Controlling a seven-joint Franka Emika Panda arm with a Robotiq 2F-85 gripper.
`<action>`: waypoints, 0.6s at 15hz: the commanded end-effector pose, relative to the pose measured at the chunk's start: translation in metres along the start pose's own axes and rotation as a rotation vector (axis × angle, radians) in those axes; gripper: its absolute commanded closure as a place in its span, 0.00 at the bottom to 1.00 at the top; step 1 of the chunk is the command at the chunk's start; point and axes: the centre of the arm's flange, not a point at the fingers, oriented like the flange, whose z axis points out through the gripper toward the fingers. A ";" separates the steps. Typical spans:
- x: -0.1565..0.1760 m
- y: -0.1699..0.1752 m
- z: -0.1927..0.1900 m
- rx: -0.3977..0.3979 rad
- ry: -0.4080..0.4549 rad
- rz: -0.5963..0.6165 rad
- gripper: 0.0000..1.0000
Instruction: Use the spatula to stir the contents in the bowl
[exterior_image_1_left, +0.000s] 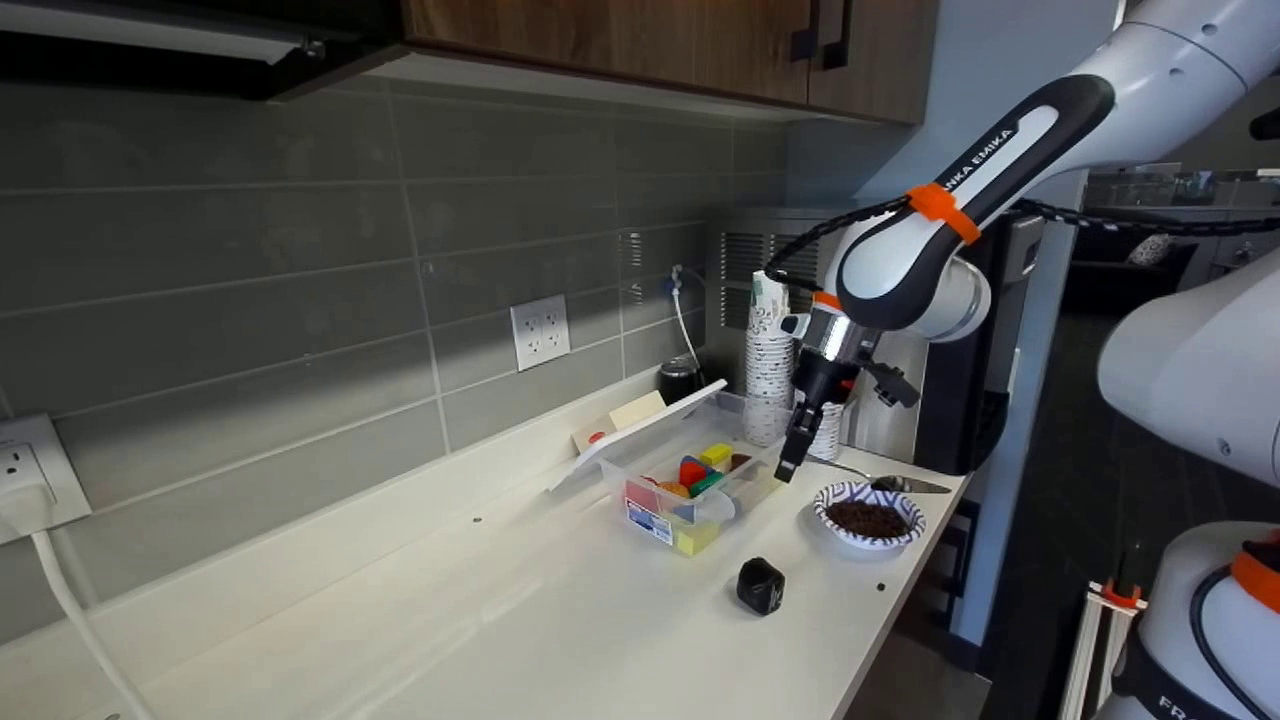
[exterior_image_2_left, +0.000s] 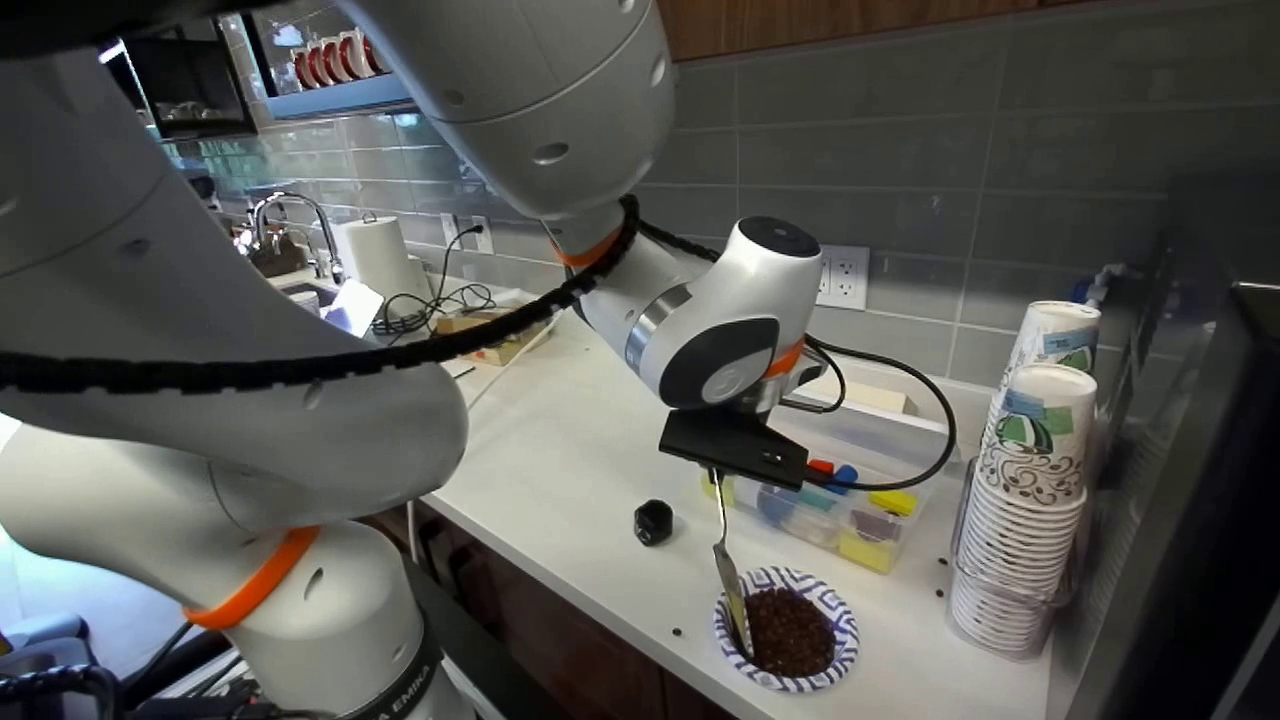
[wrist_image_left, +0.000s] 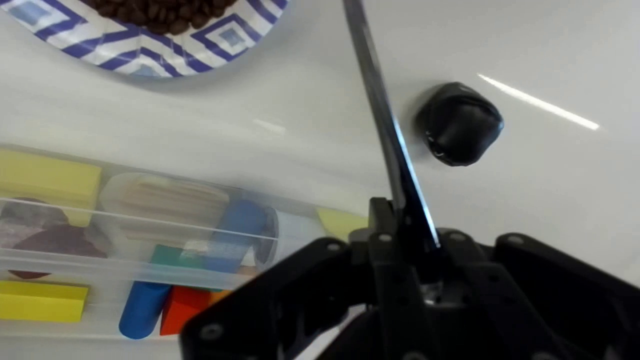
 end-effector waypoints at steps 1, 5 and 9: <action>-0.017 -0.009 -0.039 0.079 0.022 -0.014 0.99; -0.022 -0.009 -0.043 0.130 0.069 -0.004 0.99; -0.020 -0.010 -0.040 0.137 0.139 -0.001 0.99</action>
